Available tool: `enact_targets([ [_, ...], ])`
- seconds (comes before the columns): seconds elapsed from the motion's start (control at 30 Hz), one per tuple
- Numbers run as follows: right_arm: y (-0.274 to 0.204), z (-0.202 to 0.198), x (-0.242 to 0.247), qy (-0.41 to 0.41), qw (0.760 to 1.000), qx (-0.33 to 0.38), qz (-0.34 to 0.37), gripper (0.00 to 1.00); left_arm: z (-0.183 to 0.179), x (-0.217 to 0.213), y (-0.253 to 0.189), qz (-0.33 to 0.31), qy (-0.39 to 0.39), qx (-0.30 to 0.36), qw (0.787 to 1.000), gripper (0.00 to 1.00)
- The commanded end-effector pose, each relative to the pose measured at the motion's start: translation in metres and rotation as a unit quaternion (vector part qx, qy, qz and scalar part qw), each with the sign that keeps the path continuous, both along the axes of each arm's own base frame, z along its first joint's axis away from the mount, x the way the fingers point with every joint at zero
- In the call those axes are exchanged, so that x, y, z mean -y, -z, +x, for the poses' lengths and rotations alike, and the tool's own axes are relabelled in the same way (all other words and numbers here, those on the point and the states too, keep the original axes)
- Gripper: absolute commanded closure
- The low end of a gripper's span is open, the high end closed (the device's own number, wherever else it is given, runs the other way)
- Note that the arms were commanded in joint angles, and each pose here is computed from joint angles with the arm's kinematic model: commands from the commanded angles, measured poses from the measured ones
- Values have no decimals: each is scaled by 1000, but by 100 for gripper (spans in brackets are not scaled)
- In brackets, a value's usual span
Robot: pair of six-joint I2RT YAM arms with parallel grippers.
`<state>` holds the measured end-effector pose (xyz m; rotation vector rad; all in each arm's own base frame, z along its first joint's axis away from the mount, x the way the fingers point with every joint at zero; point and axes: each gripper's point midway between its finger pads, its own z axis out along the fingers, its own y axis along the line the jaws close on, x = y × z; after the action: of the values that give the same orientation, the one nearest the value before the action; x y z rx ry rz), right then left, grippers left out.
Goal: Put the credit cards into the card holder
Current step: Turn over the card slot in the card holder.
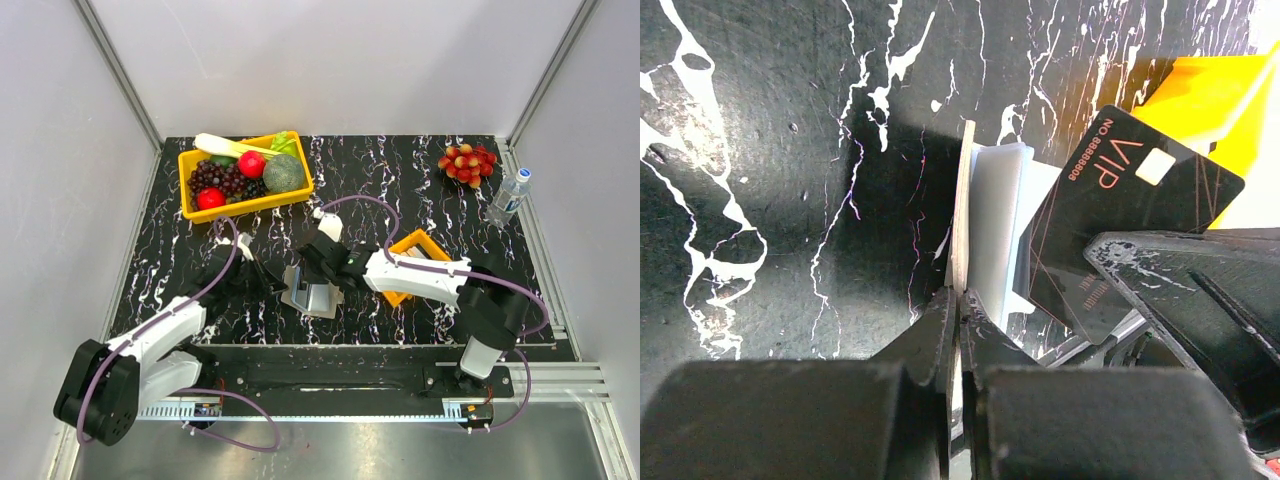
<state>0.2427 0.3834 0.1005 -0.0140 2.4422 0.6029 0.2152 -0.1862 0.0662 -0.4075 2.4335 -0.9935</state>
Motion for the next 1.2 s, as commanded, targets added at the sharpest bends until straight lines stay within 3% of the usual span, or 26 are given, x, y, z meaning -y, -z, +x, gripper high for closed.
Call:
enact_targets([
  [0.0,-27,12,-11,27,998,40,27,100,7,2,-11,-15,-12,24,1000,100],
  [0.63,-60,9,-13,30,995,71,55,100,6,0,-10,-14,-24,24,999,100],
  [1.17,-42,7,-23,17,997,57,40,100,5,2,-14,-20,-28,28,999,100],
])
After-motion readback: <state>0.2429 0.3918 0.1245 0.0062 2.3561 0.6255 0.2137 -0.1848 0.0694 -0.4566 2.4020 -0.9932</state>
